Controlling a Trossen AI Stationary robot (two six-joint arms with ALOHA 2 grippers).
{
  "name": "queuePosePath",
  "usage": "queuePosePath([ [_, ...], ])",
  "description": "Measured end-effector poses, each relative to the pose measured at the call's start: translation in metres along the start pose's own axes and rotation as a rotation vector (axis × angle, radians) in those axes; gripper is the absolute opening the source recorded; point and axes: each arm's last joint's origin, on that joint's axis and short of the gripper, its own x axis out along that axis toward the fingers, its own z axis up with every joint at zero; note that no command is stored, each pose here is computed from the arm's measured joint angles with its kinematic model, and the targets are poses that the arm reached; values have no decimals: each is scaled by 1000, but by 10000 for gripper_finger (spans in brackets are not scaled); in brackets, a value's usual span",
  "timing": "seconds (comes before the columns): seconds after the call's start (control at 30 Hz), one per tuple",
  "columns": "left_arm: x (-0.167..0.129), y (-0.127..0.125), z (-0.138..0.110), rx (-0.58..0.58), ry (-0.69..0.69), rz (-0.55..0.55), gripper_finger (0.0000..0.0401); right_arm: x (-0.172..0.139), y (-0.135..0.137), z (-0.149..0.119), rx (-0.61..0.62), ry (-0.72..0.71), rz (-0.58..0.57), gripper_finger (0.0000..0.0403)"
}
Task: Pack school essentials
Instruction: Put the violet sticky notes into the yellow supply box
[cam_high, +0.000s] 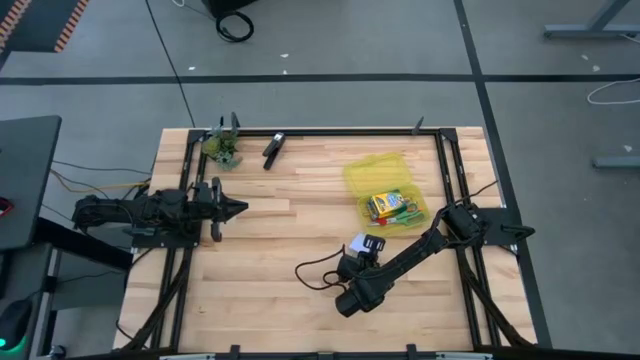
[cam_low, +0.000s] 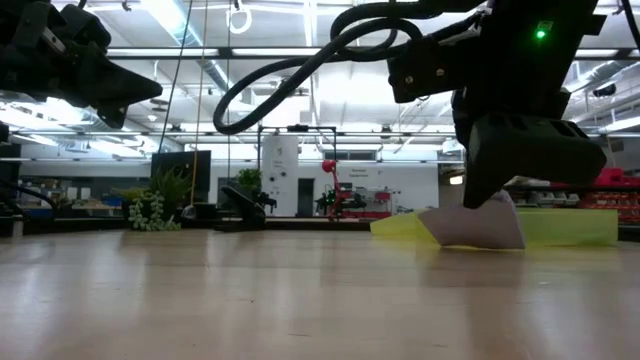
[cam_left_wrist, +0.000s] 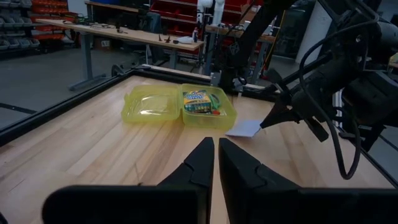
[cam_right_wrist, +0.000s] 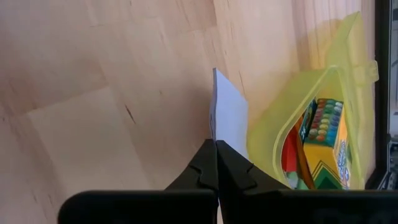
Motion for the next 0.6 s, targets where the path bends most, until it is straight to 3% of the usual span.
queuePosePath([
  [0.6, 0, 0, 0, 0, 0, -1, 35, -1, 2, -2, 7, 27, 28, 0],
])
